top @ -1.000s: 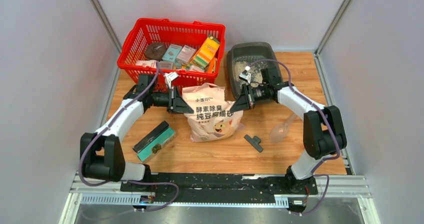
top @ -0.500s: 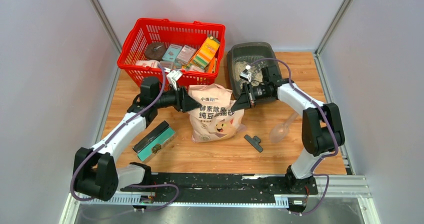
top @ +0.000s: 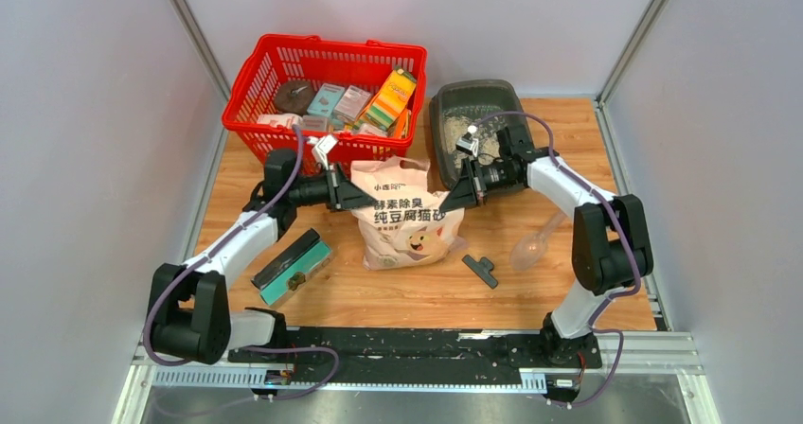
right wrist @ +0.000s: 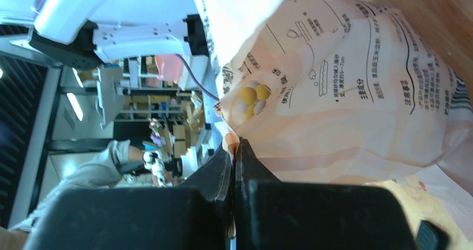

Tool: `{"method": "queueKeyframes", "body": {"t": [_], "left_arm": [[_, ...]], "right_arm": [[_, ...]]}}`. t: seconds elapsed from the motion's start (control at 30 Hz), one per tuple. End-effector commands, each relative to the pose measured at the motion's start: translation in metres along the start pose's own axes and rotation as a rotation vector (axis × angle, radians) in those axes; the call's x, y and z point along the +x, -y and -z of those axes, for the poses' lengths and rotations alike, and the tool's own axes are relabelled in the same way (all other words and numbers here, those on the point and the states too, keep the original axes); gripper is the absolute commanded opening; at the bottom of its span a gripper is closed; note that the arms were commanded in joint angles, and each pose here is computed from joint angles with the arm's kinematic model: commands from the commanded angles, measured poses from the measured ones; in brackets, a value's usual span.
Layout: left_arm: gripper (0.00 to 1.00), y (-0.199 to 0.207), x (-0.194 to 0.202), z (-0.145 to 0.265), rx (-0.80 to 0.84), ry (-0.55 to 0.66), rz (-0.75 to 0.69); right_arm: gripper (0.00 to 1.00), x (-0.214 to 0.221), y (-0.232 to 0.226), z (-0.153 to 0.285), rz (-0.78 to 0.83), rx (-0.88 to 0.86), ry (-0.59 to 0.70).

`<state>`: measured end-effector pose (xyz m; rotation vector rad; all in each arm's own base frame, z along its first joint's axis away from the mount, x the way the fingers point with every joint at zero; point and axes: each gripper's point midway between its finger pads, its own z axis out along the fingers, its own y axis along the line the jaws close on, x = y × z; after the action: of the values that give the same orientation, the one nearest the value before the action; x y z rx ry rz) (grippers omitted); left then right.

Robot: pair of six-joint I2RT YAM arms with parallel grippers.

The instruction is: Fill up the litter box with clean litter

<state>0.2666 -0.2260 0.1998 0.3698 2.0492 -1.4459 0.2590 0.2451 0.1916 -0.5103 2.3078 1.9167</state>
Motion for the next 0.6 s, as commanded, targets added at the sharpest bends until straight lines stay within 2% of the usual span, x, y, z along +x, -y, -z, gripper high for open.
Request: {"method": "queueKeyframes", "body": {"t": [0.0, 0.07, 0.1, 0.17, 0.2, 0.27, 0.43, 0.5, 0.57], "left_arm": [[0.0, -0.013, 0.001, 0.023, 0.017, 0.048, 0.417], [0.0, -0.015, -0.001, 0.026, -0.036, 0.006, 0.445], [0.0, -0.012, 0.006, 0.027, -0.041, -0.036, 0.526], [0.0, -0.005, 0.001, 0.027, -0.021, -0.041, 0.585], [0.0, -0.008, 0.011, 0.029, -0.064, -0.073, 0.665], [0.0, -0.007, 0.009, 0.029, -0.069, -0.079, 0.682], [0.0, -0.01, 0.021, 0.025, -0.111, -0.101, 0.813], [0.0, -0.015, 0.031, 0.024, -0.149, -0.123, 0.935], [0.0, -0.018, 0.035, 0.023, -0.167, -0.129, 0.998]], "right_arm": [[0.0, -0.002, -0.042, 0.019, 0.0, -0.134, -0.002], [0.0, 0.008, -0.042, 0.021, -0.04, -0.131, -0.016], [0.0, 0.012, -0.04, 0.02, -0.073, -0.132, -0.019], [0.0, 0.017, -0.044, 0.02, -0.185, -0.16, -0.029], [0.0, 0.02, -0.044, 0.019, -0.221, -0.166, -0.034], [0.0, 0.025, -0.043, 0.019, -0.289, -0.185, -0.043], [0.0, 0.023, -0.035, 0.012, -0.352, -0.146, -0.062], [0.0, 0.02, -0.036, 0.007, -0.395, -0.146, -0.076], [0.0, 0.019, -0.037, 0.004, -0.435, -0.16, -0.091]]}}
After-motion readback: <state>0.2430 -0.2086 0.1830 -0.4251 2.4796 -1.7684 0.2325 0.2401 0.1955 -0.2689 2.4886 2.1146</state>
